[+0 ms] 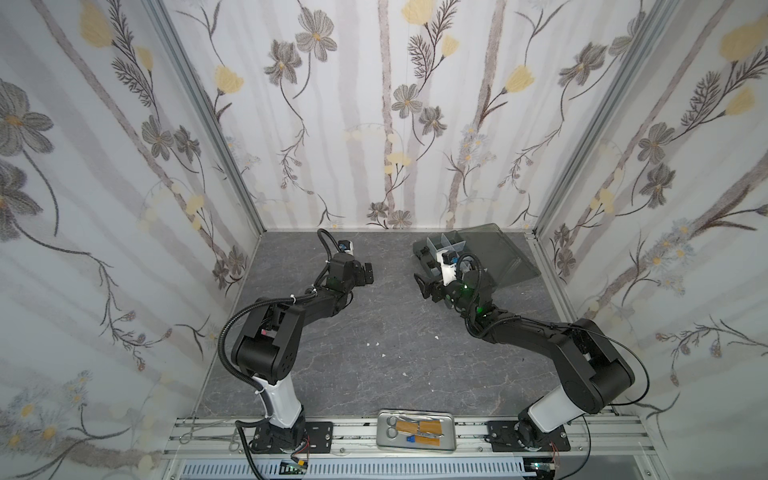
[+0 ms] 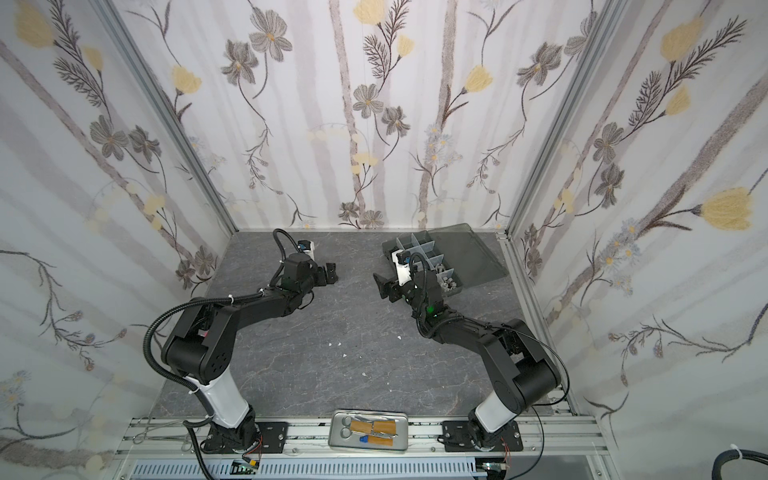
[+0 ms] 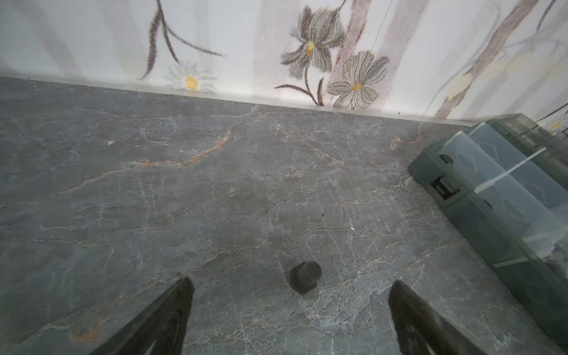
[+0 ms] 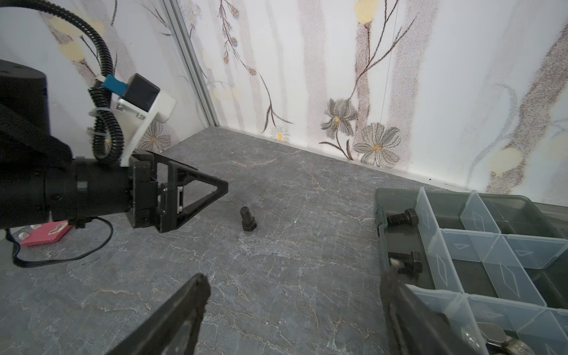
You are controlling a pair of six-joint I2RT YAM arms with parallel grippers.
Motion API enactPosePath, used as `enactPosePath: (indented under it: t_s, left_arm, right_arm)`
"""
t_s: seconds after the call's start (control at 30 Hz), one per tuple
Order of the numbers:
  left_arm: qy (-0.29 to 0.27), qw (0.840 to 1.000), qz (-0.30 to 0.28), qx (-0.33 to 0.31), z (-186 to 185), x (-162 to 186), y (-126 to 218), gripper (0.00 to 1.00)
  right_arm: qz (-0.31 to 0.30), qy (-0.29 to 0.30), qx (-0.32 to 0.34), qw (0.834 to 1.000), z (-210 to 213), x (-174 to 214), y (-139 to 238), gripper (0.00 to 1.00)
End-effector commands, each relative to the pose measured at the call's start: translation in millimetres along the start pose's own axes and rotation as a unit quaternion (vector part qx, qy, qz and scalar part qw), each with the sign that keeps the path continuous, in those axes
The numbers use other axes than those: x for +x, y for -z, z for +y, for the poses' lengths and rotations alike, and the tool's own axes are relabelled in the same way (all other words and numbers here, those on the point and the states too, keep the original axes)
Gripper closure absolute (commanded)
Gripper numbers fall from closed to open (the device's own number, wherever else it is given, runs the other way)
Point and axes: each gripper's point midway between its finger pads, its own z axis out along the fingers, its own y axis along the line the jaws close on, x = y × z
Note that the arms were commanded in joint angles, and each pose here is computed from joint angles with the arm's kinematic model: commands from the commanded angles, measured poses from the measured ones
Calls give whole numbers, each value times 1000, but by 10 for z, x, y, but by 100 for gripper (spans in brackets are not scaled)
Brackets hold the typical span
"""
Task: Sort the screws and nuts into containers
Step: 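Return the left gripper to the last dark bolt and close on it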
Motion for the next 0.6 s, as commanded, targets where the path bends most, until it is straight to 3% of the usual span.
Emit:
enactPosePath:
  t_s: [0.0,0.2,0.57]
  left_arm:
    - [-4,1000,11,24,-125,32,-153,0]
    - [-34,997,67,8,-272,232,-529,3]
    - [-33,992,115,-43,-125,462,-728,33]
  right_arm:
    - [-3,6,3,1000,0,-26,-10,13]
    - [-9,3,4,1000,7,-126,-50,14]
    - [11,3,1,1000,-1,-5,-131,14]
